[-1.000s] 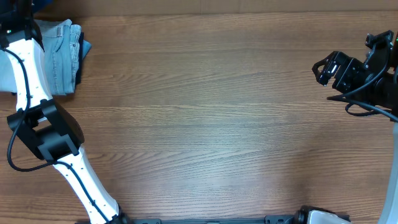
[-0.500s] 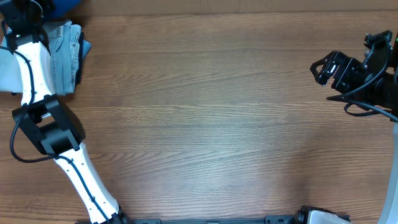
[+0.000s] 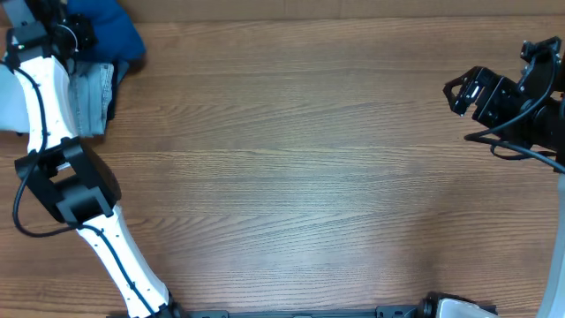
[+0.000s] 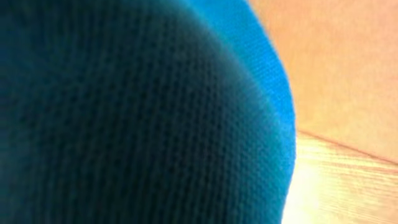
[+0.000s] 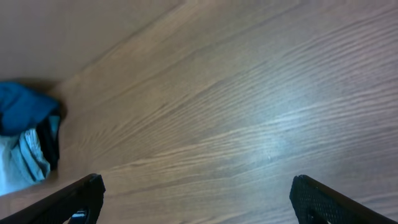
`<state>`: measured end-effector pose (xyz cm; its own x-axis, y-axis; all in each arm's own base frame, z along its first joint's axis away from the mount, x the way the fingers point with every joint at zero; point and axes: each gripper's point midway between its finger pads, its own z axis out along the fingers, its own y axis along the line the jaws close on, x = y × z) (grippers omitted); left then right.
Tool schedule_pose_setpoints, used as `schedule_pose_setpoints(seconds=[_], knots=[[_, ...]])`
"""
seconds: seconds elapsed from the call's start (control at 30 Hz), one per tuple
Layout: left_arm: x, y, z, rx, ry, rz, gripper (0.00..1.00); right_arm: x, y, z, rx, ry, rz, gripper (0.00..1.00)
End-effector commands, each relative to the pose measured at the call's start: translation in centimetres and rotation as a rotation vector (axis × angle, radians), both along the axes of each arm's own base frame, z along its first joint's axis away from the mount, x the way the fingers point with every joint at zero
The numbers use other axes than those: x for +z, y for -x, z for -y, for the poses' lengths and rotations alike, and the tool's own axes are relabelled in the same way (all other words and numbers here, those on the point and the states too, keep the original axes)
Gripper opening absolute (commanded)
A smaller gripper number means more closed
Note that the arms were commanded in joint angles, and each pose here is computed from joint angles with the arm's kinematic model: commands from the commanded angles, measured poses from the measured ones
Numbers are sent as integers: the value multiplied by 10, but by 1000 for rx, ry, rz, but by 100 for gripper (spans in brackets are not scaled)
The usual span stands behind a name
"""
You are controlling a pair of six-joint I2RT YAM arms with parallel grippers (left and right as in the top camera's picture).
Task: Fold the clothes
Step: 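Lower the teal bundle onto the denim stack with the left gripper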
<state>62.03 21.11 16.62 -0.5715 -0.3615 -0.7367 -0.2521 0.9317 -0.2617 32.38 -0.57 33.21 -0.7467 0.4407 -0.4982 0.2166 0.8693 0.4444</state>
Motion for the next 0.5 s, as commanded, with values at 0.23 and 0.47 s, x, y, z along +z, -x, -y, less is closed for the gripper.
schedule_pose_setpoints(seconds=[0.23, 0.47], knots=[[69, 74, -40, 288, 20, -88, 4, 10, -2, 2, -5, 17, 34, 100], [77, 107, -80, 382, 73, -90, 4, 10, -2, 2, -5, 17, 35, 100]])
